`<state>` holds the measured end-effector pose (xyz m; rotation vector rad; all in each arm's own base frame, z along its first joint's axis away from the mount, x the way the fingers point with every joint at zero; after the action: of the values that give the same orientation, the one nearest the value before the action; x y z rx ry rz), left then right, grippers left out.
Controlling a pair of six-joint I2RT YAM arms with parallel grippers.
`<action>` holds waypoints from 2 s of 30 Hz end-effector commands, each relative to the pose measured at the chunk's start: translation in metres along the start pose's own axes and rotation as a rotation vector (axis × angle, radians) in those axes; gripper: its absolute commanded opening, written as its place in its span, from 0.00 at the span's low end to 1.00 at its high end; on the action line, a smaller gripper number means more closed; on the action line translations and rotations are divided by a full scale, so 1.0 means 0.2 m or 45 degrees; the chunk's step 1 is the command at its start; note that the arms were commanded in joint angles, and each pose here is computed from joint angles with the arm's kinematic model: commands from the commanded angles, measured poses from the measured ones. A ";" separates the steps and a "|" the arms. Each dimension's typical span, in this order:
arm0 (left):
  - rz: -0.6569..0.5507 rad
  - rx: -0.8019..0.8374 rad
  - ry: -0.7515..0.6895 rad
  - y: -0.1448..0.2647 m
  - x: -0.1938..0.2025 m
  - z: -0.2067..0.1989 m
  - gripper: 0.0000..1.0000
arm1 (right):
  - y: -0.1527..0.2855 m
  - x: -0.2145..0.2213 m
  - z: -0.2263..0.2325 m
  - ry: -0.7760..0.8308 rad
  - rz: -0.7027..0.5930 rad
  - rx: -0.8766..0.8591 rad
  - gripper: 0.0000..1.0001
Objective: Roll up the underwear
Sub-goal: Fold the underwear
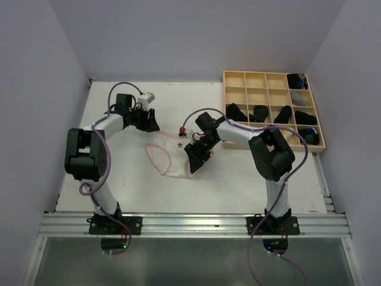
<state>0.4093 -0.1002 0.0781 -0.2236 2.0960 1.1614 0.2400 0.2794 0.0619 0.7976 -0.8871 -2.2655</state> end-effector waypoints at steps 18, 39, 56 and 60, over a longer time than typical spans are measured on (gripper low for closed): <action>-0.002 0.409 0.236 0.10 0.21 -0.19 0.31 | 0.27 -0.28 -0.32 -0.452 -0.458 -0.053 0.31; -0.198 0.619 -0.051 0.43 0.04 -0.23 0.47 | 0.50 -0.53 -0.09 -0.205 -0.631 -0.239 0.37; 0.216 0.685 0.229 -0.07 0.67 -0.69 0.43 | 0.13 -0.50 -0.44 -0.554 -0.565 -0.162 0.35; 0.306 0.568 0.288 -0.12 0.76 -0.63 0.43 | 0.05 -0.38 -0.50 -0.624 -0.508 -0.105 0.34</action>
<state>0.2364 -0.1964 0.0370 0.1820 2.6190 0.5409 0.3618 0.2915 0.0427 0.3805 -0.8031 -2.9071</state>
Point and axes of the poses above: each gripper's point midway between its finger pads, its own y axis back along the fingers, its own z axis along the line the jaws close on, x = y × z, the point moved 4 cm from there along y, back along the fingers, and after that the axes turned 1 degree about -y, right-handed, at the moved point
